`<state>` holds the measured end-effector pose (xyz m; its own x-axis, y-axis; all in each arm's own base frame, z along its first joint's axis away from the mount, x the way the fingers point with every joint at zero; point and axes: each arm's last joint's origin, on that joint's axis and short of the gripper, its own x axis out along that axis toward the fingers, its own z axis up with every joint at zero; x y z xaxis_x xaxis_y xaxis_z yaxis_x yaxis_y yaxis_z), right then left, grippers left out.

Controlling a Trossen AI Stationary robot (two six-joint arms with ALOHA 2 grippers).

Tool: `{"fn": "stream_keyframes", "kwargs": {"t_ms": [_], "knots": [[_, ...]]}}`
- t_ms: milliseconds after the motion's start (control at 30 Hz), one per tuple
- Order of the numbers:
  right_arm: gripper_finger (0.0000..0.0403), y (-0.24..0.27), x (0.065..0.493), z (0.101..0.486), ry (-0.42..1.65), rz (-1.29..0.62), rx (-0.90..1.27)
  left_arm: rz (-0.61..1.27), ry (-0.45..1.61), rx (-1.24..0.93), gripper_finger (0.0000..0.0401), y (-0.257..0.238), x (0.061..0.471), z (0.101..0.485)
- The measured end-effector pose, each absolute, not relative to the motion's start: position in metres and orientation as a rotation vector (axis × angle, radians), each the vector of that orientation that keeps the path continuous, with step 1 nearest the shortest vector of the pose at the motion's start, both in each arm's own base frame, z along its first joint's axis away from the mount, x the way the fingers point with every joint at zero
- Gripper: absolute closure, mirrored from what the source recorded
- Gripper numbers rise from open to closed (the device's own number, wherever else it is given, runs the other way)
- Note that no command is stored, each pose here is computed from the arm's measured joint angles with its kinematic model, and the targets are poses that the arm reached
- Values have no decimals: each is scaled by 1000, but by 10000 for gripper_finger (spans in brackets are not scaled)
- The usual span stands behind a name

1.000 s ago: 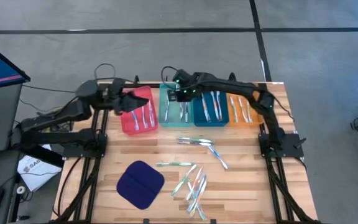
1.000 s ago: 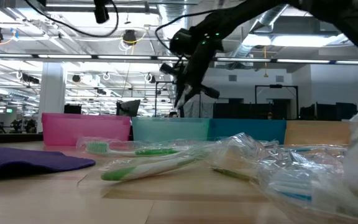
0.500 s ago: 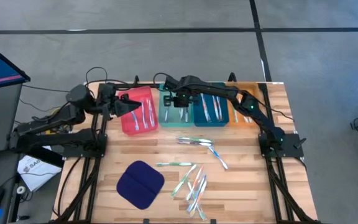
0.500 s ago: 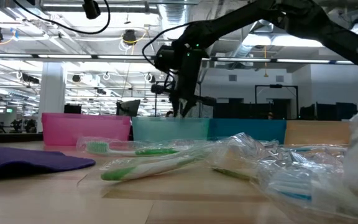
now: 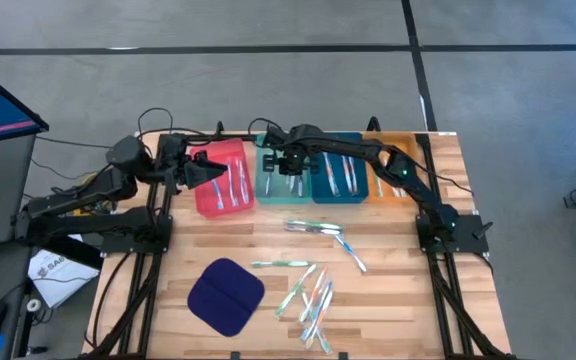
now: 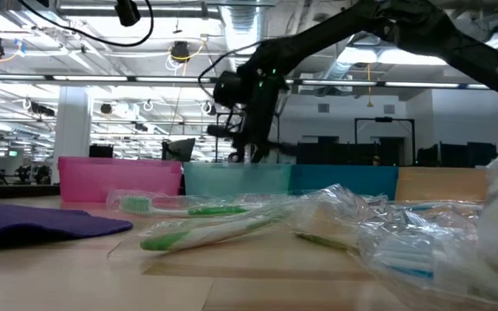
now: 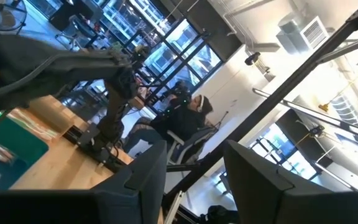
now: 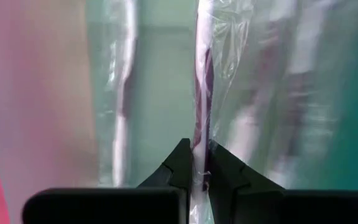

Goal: Pick & Place Toothbrushes
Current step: Put the purple toothbrush into the green bin, then put the green toothbrush into the orange bin

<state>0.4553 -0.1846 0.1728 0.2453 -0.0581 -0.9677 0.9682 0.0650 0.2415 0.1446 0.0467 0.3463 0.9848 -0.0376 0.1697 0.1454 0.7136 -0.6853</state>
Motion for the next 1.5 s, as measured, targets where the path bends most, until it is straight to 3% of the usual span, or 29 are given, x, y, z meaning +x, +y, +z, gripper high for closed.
{"fn": "stream_keyframes", "kwargs": {"t_ms": [133,533,600,867,1000,1200,1500], "knots": [[384,-181,460,148,1082,-985,1307,-99,-143,-771,247,47,146,346],[380,-185,464,152,1022,-974,1290,-113,-134,-775,247,45,147,345],[361,-188,464,153,1006,-968,1292,-114,-134,-775,247,45,147,345],[209,-187,465,154,1018,-950,1263,-112,-132,-772,247,45,147,345],[154,-191,465,161,1008,-926,1245,-112,-131,-773,247,45,147,345],[137,-196,463,183,1004,-910,1241,-111,-131,-750,247,45,147,345],[138,-157,480,231,1015,-649,1080,-140,-110,-750,247,44,149,344]]}}
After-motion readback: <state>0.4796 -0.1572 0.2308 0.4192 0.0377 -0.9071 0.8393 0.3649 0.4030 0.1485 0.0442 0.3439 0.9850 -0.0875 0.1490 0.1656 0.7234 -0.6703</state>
